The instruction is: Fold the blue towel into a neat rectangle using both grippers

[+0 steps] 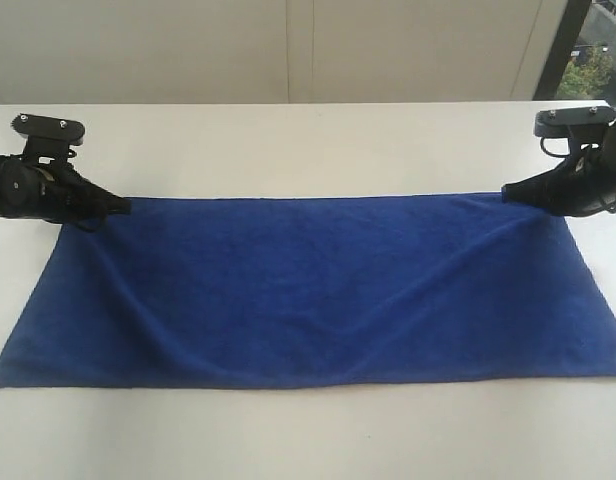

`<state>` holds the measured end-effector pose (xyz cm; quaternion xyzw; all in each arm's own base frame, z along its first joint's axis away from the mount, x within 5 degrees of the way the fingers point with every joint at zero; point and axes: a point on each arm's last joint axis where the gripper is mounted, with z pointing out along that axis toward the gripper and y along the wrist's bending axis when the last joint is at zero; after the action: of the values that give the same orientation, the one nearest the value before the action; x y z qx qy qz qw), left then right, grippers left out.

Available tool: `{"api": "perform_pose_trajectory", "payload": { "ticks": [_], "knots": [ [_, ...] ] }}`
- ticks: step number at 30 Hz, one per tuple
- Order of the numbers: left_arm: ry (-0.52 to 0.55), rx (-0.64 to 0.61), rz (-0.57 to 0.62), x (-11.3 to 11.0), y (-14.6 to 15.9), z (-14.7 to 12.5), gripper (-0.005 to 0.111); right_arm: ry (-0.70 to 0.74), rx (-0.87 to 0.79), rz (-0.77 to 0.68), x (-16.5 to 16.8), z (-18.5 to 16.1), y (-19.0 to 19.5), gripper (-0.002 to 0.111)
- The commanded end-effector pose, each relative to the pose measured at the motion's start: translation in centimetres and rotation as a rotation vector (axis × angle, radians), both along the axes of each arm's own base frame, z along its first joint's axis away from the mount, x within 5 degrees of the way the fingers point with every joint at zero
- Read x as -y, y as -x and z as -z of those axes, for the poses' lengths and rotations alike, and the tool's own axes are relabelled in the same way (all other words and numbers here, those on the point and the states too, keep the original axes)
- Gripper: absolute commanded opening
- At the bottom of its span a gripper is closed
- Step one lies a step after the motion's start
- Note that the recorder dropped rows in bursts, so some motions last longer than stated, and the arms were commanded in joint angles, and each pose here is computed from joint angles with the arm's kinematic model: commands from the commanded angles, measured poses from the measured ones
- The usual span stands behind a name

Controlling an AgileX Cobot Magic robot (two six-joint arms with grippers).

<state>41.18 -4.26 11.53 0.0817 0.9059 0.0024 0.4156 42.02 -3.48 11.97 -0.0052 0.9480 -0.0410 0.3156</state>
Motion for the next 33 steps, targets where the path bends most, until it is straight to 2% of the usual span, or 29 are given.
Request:
{"api": "perform_pose_trajectory", "payload": {
  "ticks": [1,6,11,15,21,27,29,33],
  "knots": [
    [-0.008,0.018,0.017,0.2,0.1,-1.7,0.0,0.012,0.053,-0.027,-0.7,-2.5,0.2,0.0],
    [-0.006,0.02,0.017,0.1,0.3,-2.5,0.003,0.012,0.056,-0.04,-1.2,-2.7,0.4,0.0],
    [-0.019,0.011,0.034,0.1,0.7,-3.8,0.024,0.012,0.056,-0.04,-1.2,-2.7,0.4,0.0],
    [-0.052,0.0,0.07,0.0,1.4,-5.7,0.033,0.013,0.052,-0.039,-1.2,-3.0,0.5,0.0],
    [-0.054,-0.091,0.076,-0.7,2.9,-7.9,0.034,0.017,0.0,-0.021,-1.1,-4.5,1.5,0.0],
    [-0.042,-0.274,0.098,-0.7,5.2,-9.0,0.033,0.009,-0.06,-0.013,-1.8,-5.7,4.1,0.0],
    [-0.031,-0.33,0.1,-0.6,6.0,-9.4,0.028,0.0,-0.066,-0.01,-2.0,-6.0,5.5,0.0],
    [0.015,-0.366,0.086,-0.5,7.9,-9.8,0.009,-0.003,-0.062,-0.015,-2.3,-6.7,8.2,0.0]
  ]
}}
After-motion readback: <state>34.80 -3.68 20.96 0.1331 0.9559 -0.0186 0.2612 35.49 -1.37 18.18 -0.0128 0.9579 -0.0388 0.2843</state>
